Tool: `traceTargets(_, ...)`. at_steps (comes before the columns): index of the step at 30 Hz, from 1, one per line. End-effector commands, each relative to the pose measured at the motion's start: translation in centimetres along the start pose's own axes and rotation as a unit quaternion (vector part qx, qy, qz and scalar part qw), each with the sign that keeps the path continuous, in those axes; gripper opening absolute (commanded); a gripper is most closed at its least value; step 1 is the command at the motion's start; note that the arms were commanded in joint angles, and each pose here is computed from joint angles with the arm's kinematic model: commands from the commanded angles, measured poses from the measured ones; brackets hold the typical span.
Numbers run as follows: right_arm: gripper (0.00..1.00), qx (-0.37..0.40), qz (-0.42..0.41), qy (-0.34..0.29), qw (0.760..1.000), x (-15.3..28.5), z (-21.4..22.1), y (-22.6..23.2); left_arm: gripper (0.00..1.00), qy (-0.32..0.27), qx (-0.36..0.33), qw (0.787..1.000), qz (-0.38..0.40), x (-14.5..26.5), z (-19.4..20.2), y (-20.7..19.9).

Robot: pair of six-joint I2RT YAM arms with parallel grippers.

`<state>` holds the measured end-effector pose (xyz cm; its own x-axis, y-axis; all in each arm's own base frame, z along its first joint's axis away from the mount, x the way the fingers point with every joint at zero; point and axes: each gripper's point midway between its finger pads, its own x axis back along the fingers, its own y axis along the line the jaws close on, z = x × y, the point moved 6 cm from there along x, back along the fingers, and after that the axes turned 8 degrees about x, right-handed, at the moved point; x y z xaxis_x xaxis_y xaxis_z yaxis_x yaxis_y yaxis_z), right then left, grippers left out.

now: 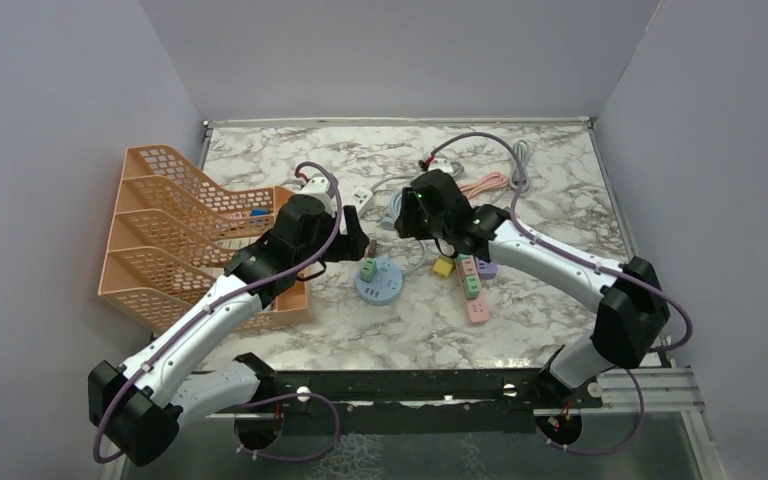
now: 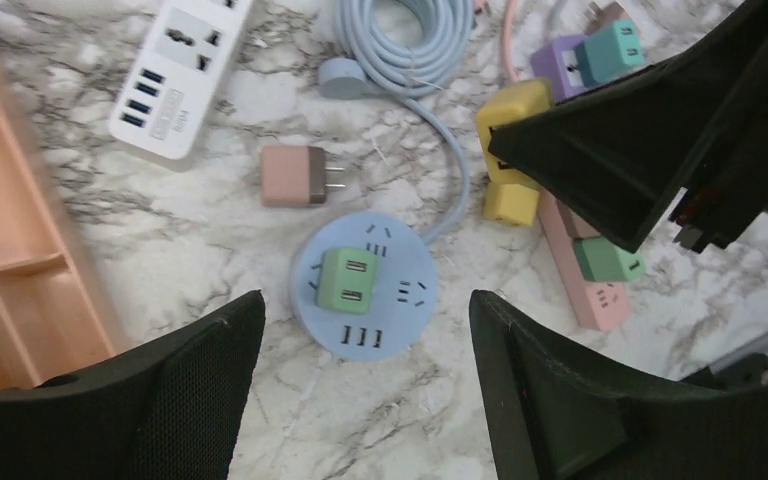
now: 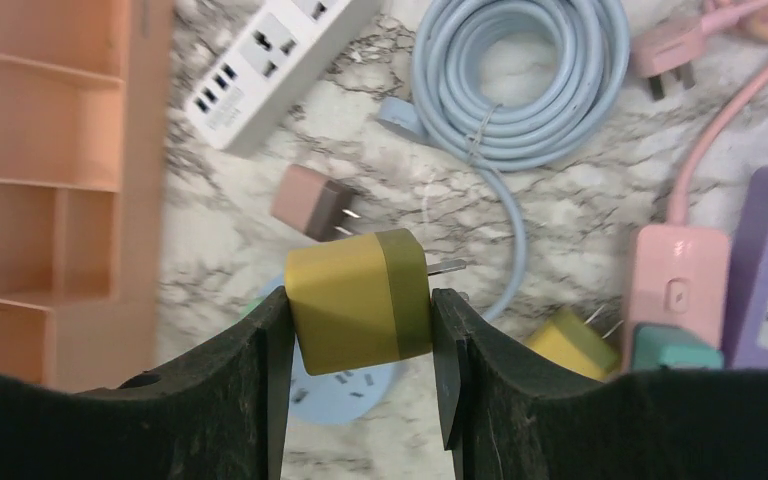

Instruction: Insert the plug

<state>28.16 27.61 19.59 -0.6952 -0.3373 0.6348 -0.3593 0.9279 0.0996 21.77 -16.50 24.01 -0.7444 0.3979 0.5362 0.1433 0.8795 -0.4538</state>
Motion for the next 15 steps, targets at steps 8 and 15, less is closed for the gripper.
traceTargets(8,0.34,-0.333,-0.053,0.009,0.941,4.1,-0.8,2.2,0.73,0.042,0.033,0.971,0.233,-2.2,2.2,-5.1)
traceTargets(15,0.34,-0.376,-0.069,0.038,0.923,5.4,-0.7,2.8,0.68,0.012,0.067,0.966,0.251,-3.3,1.9,-6.0)
